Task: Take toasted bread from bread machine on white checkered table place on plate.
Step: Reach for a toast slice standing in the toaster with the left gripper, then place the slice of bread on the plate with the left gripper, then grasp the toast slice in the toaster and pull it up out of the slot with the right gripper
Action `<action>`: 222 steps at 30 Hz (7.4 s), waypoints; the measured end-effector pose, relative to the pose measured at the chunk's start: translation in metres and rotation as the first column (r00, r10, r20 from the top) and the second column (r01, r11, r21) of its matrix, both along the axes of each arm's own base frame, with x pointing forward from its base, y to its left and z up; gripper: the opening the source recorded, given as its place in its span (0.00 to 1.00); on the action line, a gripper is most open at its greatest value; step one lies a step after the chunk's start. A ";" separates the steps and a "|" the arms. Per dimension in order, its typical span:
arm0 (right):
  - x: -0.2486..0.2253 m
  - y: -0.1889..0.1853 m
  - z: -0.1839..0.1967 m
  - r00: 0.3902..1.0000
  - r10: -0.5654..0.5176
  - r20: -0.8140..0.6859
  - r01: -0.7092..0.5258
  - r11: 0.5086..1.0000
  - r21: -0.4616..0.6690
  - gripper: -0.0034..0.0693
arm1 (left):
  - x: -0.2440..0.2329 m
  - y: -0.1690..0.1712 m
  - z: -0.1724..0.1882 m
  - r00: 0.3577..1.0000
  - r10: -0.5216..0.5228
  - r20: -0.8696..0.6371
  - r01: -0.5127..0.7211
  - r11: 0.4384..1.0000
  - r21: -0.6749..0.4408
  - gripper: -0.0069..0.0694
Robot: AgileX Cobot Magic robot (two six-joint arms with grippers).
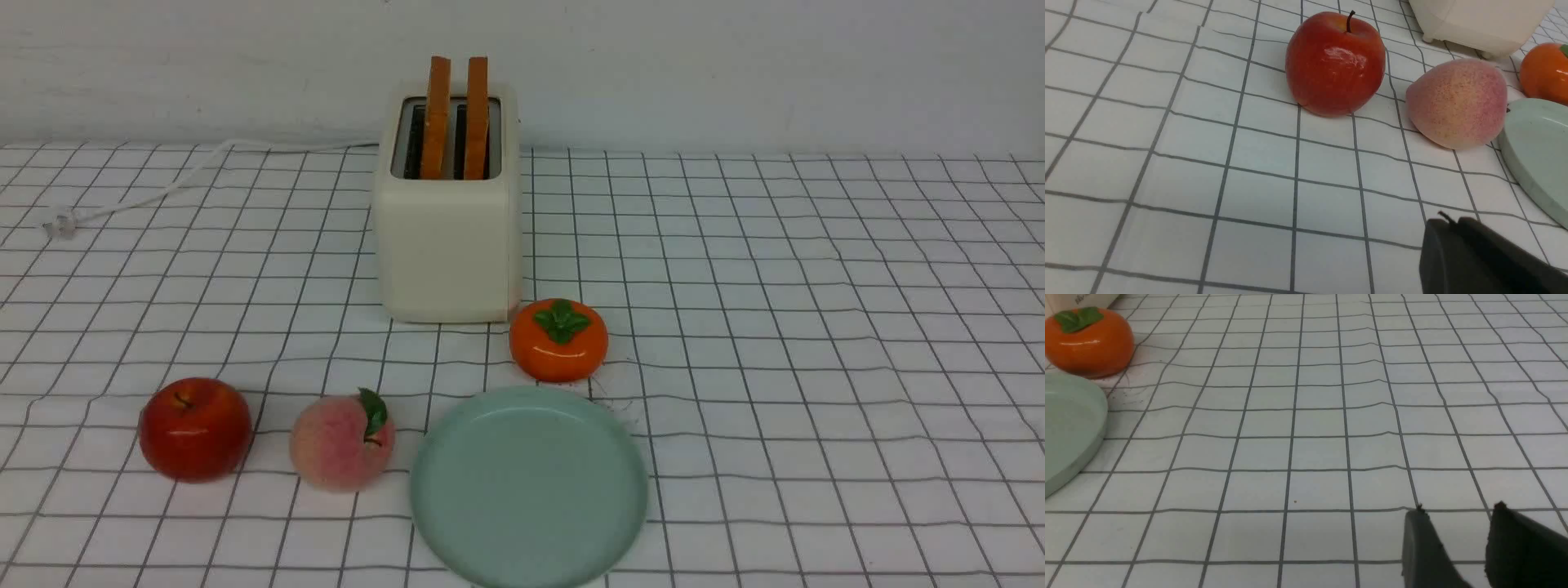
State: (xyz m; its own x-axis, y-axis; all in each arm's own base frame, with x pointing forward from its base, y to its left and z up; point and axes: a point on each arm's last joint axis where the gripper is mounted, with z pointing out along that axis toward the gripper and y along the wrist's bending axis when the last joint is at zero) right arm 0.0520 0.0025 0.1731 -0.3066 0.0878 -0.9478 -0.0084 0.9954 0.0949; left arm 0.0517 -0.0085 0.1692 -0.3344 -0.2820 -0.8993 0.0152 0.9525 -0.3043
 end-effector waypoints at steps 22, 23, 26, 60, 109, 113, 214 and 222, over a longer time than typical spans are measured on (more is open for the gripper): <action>0.000 0.000 0.000 1.000 0.000 0.000 0.000 1.000 0.000 0.38 | 0.000 0.000 0.000 1.000 0.000 0.000 0.000 1.000 0.000 0.11; 0.000 0.000 0.000 1.000 0.000 0.000 0.000 1.000 0.000 0.38 | 0.000 0.000 0.000 1.000 0.000 0.000 0.000 1.000 0.000 0.11; 0.000 0.000 0.000 1.000 0.000 0.000 0.000 1.000 0.000 0.38 | 0.000 0.000 0.000 1.000 0.000 0.000 0.000 1.000 0.000 0.11; 0.004 0.001 0.013 0.986 -0.040 0.161 0.010 0.983 0.184 0.38 | 0.005 0.005 0.035 0.936 0.179 0.303 -0.034 0.903 -0.429 0.14; 0.057 0.050 0.264 0.875 0.472 0.109 -0.477 0.879 0.022 0.08 | 0.304 -0.123 0.170 0.942 -0.337 0.011 0.332 0.934 0.132 0.54; 0.055 0.050 0.267 0.871 0.477 0.116 -0.482 0.876 0.020 0.08 | 0.336 -0.130 0.154 0.953 -0.304 0.019 0.297 0.942 0.152 0.65; -0.005 0.048 0.233 0.737 0.599 -0.312 -0.596 0.795 0.117 0.05 | 0.260 -0.138 0.122 0.761 -0.595 -0.259 0.598 0.798 -0.076 0.96; 0.011 0.048 0.229 0.747 0.554 -0.368 -0.537 0.829 0.157 0.06 | 0.196 -0.108 0.224 0.834 -0.549 0.058 0.542 0.834 0.100 0.60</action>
